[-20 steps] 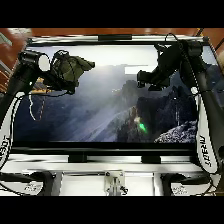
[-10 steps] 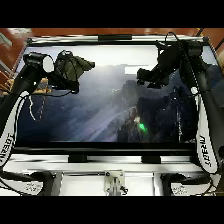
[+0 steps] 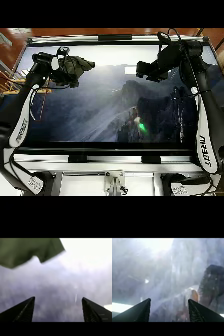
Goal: Fold the shirts.
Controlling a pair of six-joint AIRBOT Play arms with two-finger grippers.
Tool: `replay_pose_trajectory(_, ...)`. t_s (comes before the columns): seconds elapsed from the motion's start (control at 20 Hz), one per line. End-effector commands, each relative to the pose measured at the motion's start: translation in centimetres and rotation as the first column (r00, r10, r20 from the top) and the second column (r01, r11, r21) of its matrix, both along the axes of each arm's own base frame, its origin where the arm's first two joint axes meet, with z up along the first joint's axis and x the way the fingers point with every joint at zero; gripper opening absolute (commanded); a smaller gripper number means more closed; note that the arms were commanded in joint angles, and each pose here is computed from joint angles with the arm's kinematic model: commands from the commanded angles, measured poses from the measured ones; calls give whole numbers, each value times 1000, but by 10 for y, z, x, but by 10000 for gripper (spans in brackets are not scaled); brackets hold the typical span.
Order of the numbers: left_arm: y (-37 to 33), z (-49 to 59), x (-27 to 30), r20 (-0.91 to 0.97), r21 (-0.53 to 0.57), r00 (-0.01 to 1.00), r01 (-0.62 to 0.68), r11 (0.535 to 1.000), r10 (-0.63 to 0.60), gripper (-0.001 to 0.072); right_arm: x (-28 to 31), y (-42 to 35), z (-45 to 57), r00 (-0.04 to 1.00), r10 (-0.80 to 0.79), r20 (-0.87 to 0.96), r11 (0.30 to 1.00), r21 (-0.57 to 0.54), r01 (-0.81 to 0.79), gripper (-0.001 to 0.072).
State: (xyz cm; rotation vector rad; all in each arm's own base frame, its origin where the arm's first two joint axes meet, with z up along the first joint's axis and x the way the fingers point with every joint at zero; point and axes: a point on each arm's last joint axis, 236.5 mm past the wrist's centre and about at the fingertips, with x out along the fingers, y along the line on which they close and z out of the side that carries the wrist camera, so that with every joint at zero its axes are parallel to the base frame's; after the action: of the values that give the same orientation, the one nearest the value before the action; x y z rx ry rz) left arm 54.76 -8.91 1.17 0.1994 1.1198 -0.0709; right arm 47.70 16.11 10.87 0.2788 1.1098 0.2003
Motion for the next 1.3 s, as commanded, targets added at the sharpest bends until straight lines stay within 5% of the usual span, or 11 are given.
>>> replay_pose_trajectory(0.0,40,-11,51,92,13,990,-107,994,106,711,0,0,0,1000,1,1,1000,0,-1,576)
replay_pose_trajectory(0.45,62,-73,81,110,7,986,-125,992,124,683,-24,-3,-11,994,22,-109,999,-26,-25,576)
replay_pose_trajectory(0.5,60,-73,83,121,5,985,-121,993,119,531,-24,-3,-12,994,22,-110,999,-26,-25,576)
replay_pose_trajectory(0.55,60,-73,85,129,2,985,-119,993,118,472,-24,-3,-11,994,22,-109,999,-26,-25,576)
replay_pose_trajectory(0.75,59,-80,84,118,0,986,-119,993,118,413,-24,-3,-11,994,22,-109,999,-26,-25,576)
replay_pose_trajectory(0.85,58,-79,83,112,-5,986,-121,993,121,115,-24,-3,-11,994,22,-109,999,-26,-25,576)
replay_pose_trajectory(0.9,57,-75,82,113,-3,987,-118,993,118,35,-24,-3,-11,994,22,-109,999,-26,-25,576)
replay_pose_trajectory(1.25,-46,116,57,392,-94,920,39,995,1,34,-1,-32,1,1000,-24,8,993,-119,24,576)
